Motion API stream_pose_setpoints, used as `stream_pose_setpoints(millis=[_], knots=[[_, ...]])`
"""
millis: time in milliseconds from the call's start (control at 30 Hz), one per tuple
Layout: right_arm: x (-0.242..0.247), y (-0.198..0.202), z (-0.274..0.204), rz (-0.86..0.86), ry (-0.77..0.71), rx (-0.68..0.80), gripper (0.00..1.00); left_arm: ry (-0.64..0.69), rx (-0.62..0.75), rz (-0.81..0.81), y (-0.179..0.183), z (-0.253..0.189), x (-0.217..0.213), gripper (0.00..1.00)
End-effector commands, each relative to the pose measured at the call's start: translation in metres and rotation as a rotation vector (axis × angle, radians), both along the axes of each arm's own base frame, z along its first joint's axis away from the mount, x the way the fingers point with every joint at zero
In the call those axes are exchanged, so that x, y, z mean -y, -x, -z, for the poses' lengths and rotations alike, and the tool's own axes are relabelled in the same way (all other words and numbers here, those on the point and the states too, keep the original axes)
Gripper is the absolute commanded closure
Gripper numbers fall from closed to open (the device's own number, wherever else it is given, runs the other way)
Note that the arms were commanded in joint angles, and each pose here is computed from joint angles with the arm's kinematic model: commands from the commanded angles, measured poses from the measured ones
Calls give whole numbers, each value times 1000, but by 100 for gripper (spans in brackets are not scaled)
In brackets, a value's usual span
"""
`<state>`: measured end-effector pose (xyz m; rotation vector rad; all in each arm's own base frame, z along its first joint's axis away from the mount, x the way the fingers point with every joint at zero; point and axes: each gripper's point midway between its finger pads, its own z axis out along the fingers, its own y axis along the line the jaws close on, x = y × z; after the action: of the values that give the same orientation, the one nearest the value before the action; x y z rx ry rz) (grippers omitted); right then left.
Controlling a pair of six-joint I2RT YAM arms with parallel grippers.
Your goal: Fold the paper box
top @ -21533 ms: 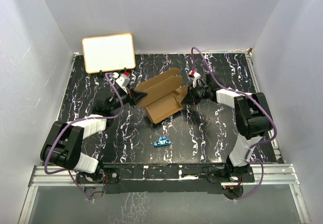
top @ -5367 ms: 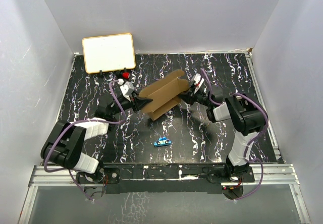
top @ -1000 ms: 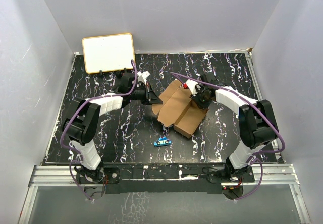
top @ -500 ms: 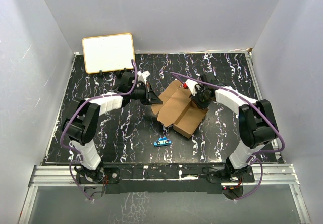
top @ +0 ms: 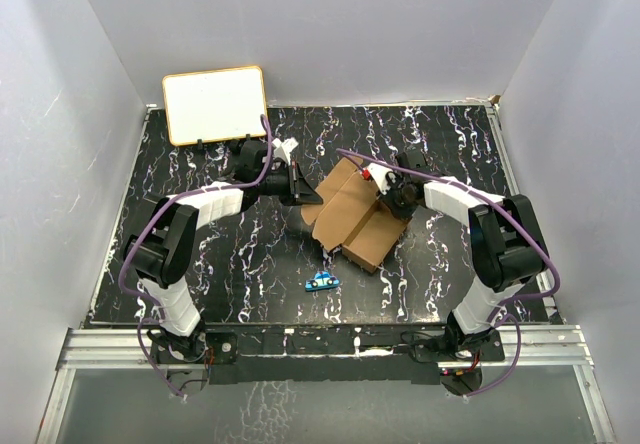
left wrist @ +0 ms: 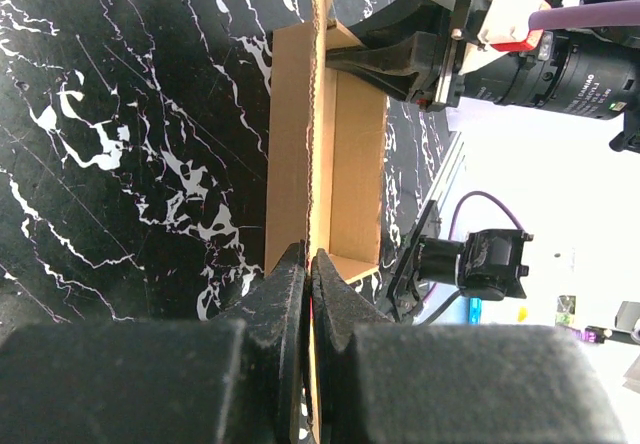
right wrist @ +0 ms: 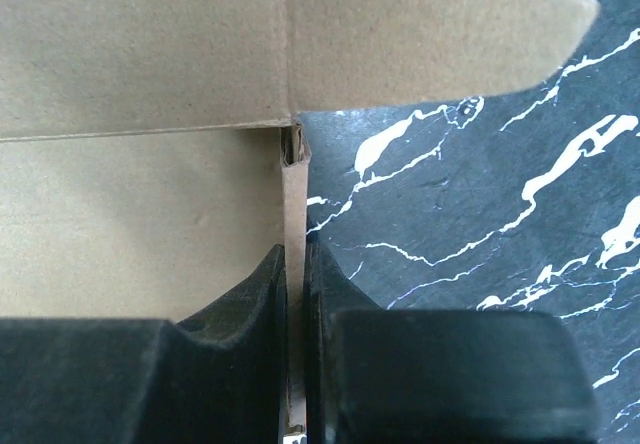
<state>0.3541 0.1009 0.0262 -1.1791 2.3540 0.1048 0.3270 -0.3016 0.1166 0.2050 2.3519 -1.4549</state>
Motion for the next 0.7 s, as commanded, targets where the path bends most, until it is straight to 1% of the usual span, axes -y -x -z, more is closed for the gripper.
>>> stream_pose_setpoints(millis=[0, 100, 167, 267, 333, 567, 667], knots=[[7, -21, -13, 39, 32, 122, 92, 41, 54, 28, -3, -27, 6, 100], [5, -18, -9, 33, 33, 110, 92, 45, 55, 29, -4, -29, 7, 100], [0, -15, -7, 23, 11, 90, 90, 45, 58, 30, -5, -29, 8, 100], [-9, -11, -10, 2, -36, 56, 78, 37, 61, 30, -6, -29, 7, 100], [-14, -11, -16, -8, -64, 52, 72, 28, 61, 32, -6, -28, 7, 100], [-18, -15, -39, -13, -126, 66, 62, -45, 98, 48, -12, -26, 2, 100], [-19, -18, -52, -19, -174, 76, 54, -77, 136, 71, -16, -29, 0, 100]])
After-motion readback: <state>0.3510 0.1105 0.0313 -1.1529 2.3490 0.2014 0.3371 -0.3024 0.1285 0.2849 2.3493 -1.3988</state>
